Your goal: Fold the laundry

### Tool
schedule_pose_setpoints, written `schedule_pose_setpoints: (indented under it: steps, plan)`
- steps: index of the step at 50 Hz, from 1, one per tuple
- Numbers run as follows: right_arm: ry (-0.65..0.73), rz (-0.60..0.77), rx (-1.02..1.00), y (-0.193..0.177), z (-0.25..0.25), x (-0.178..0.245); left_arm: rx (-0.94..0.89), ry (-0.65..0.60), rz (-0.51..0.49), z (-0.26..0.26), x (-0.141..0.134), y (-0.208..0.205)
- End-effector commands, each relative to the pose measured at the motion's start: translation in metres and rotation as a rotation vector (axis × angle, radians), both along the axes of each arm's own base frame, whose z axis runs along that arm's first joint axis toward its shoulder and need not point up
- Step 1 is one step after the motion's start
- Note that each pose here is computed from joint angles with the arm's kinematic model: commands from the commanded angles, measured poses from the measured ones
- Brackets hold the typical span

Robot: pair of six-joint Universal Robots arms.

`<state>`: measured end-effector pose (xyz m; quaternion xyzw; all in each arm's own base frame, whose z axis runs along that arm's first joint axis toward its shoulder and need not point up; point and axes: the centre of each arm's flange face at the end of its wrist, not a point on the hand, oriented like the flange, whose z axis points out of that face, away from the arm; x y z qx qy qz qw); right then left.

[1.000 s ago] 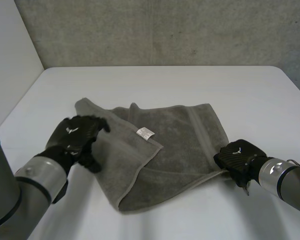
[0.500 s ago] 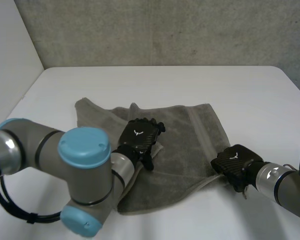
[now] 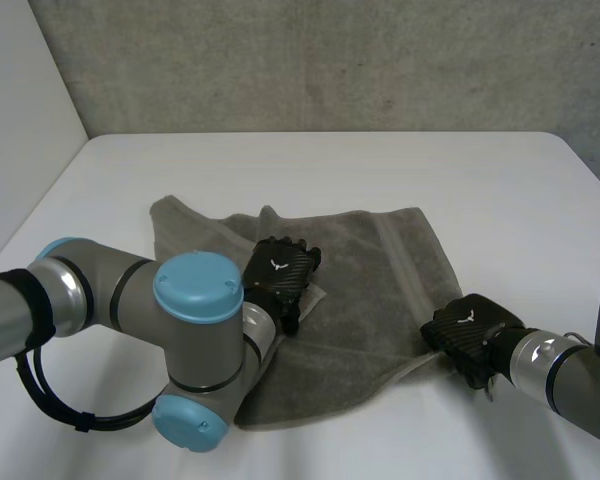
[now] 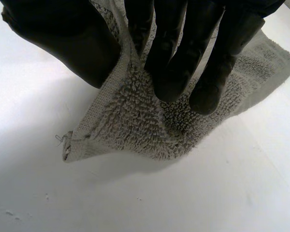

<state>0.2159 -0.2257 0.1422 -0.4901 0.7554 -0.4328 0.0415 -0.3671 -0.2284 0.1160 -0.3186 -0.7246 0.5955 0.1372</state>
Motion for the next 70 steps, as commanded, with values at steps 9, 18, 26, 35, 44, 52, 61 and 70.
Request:
schedule_pose_setpoints:
  steps: [9, 18, 26, 35, 44, 52, 61, 70]
  plan:
    - [0.002, -0.002, -0.001, 0.0, 0.0, 0.0, -0.025, -0.053, 0.057, -0.007, 0.005, -0.006]
    - [0.002, -0.003, -0.004, -0.001, 0.0, 0.0, -0.093, -0.208, 0.266, 0.001, 0.05, -0.041]
    - [0.003, -0.005, -0.008, -0.002, 0.001, -0.001, -0.087, -0.21, 0.332, 0.014, 0.079, -0.044]
    - [0.003, -0.003, -0.008, -0.001, 0.001, 0.0, -0.064, -0.218, 0.48, 0.03, 0.136, -0.055]
    - [0.002, -0.004, -0.007, -0.001, 0.001, 0.0, -0.047, -0.218, 0.612, 0.045, 0.186, -0.05]
    - [0.003, -0.004, -0.006, -0.001, 0.001, 0.0, -0.027, -0.191, 0.625, 0.053, 0.212, -0.026]
    - [0.002, -0.006, -0.009, 0.0, 0.002, -0.001, -0.064, 0.006, 0.516, 0.079, 0.202, -0.007]
    - [0.001, -0.007, -0.009, 0.0, 0.002, -0.001, -0.018, 0.031, 0.345, 0.073, 0.188, 0.005]
